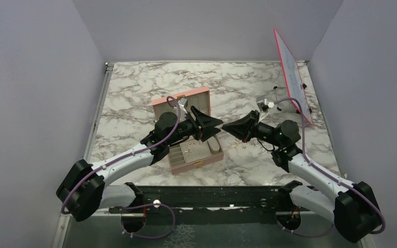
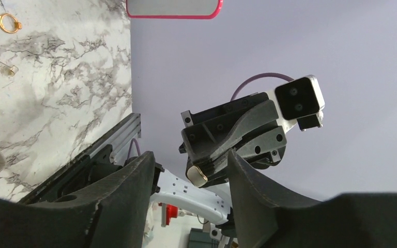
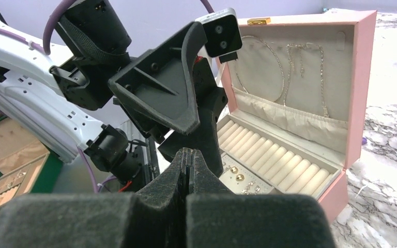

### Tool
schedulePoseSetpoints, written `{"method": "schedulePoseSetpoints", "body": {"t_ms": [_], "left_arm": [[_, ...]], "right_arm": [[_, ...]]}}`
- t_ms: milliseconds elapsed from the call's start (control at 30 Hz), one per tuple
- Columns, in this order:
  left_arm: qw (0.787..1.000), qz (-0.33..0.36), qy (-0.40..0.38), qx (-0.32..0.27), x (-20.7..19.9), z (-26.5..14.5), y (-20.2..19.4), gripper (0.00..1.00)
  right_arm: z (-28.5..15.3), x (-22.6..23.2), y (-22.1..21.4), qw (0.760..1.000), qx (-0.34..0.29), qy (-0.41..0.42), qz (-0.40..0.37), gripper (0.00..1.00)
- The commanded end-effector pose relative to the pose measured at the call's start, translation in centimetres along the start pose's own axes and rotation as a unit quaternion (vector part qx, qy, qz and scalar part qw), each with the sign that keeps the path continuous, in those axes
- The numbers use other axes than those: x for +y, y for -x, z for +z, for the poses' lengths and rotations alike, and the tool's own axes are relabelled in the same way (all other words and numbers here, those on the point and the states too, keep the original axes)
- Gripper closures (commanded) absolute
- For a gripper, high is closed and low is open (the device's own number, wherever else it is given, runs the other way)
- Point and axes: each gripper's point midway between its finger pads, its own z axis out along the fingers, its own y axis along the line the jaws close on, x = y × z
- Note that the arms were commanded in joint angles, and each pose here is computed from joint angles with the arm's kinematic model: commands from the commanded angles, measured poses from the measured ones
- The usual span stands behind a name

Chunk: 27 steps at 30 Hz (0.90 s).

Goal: Organize the mixed jewelry

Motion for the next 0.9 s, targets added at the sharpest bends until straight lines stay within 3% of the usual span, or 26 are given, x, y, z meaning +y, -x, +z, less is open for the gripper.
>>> {"method": "schedulePoseSetpoints", "body": {"t_ms": [0, 367, 867], "left_arm": [[1.000, -0.015, -0.015, 0.008, -0.3, -0.1, -0.4, 0.48], [0.999, -0.024, -0.015, 0.019, 0.1, 0.1, -0.7, 0.67], [0.998, -0.044, -0.033, 0.036, -1.1, -0.1, -1.2, 0.71]], "right_arm": [[0.1, 0.6, 0.3, 0.999, -0.009, 0.019, -0.032, 0.99], [0.1, 0.5, 0.3, 0.999, -0.012, 0.019, -0.040, 0.99], [0.1, 0.1, -0.2, 0.999, -0.011, 0.017, -0.046, 0.99]]}}
